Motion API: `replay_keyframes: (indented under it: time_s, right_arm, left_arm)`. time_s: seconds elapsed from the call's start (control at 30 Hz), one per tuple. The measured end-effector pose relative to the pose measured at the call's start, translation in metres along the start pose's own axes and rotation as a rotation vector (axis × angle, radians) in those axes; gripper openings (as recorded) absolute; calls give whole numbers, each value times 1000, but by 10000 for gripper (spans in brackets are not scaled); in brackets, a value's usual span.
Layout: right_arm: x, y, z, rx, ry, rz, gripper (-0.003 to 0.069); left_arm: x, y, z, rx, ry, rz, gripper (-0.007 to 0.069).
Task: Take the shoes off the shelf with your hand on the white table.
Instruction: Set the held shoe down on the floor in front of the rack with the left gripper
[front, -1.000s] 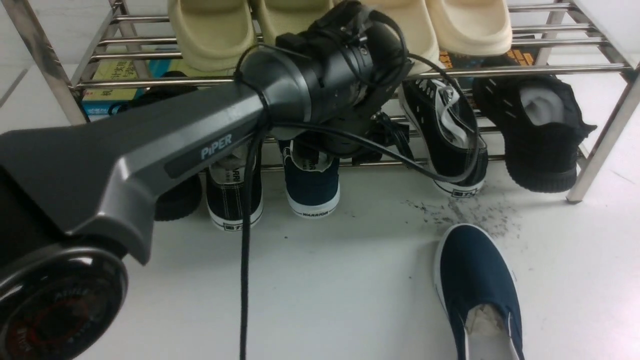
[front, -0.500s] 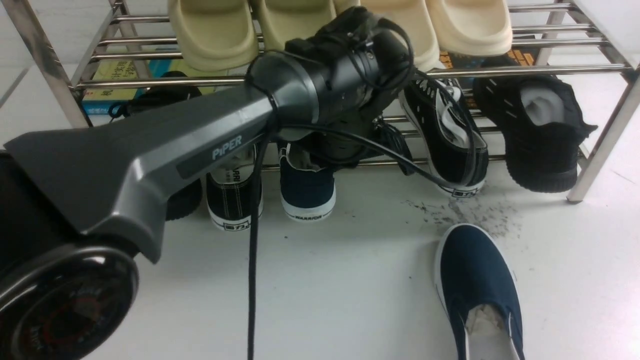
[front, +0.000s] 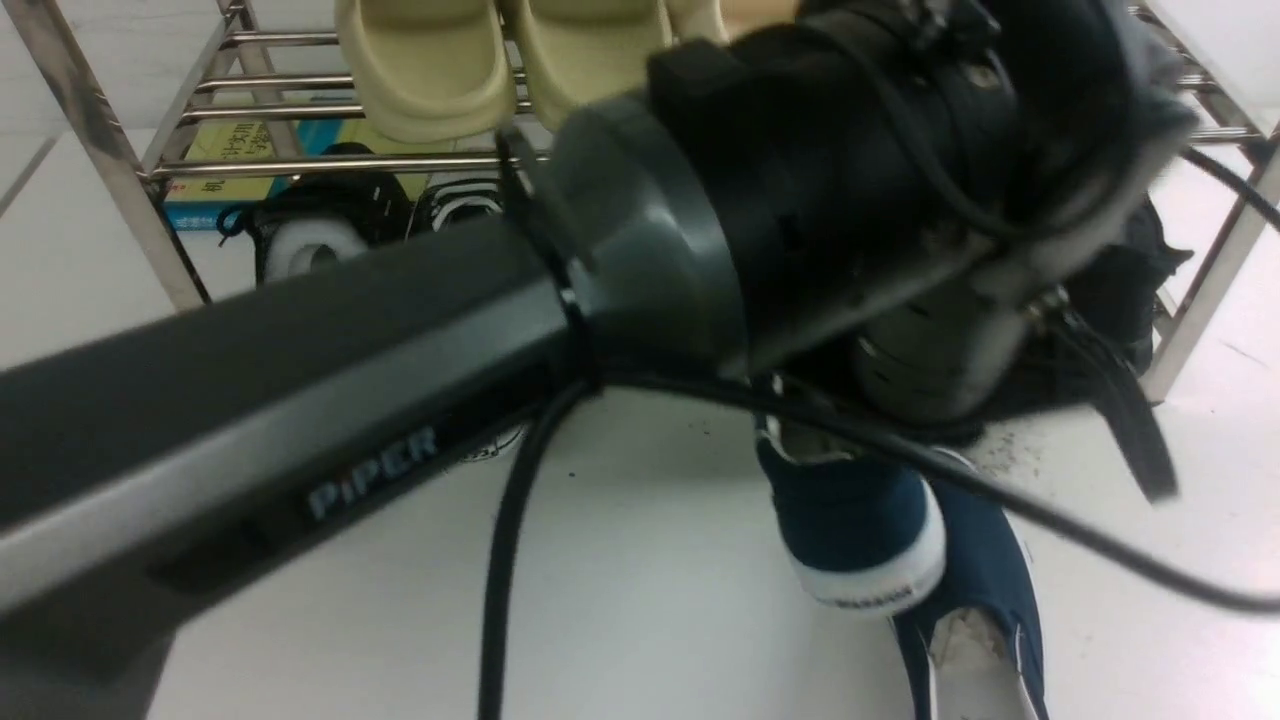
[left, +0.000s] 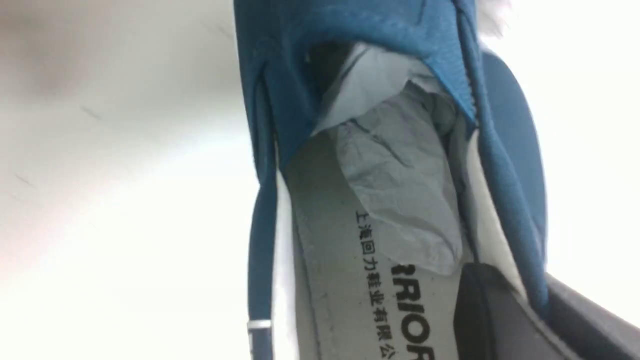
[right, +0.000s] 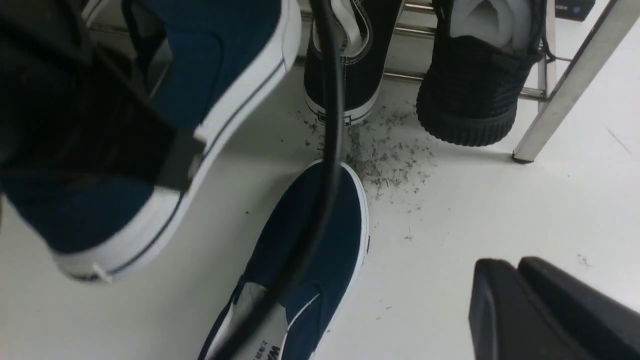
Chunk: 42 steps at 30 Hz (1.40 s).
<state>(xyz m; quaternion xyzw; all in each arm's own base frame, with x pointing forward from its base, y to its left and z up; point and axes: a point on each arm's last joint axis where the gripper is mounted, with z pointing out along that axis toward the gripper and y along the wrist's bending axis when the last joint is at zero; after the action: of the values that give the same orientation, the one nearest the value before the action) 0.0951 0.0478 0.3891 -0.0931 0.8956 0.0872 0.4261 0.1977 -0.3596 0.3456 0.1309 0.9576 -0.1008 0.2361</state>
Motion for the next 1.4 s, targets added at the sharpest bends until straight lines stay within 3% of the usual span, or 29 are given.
replay_keyframes:
  time_s: [0.37,0.77,1.13,1.33,1.4]
  right_arm:
    - [5,-4,0,39,59,0,83]
    - [5,-3,0,38,57,0,100]
    - [4,-3,0,32,49,0,112]
    - [4,-3,0,30,47,5,119]
    - [4,-3,0,30,46,24,125]
  left_arm:
    - [32,-4,21,-56,92,-21,32]
    - [64,4,63,-262,45,-103,32]
    - [80,-4,100,-288,138,-31,37]
    - [82,-4,101,-281,156,-17,99]
    - [84,-5,101,-272,182,-25,173]
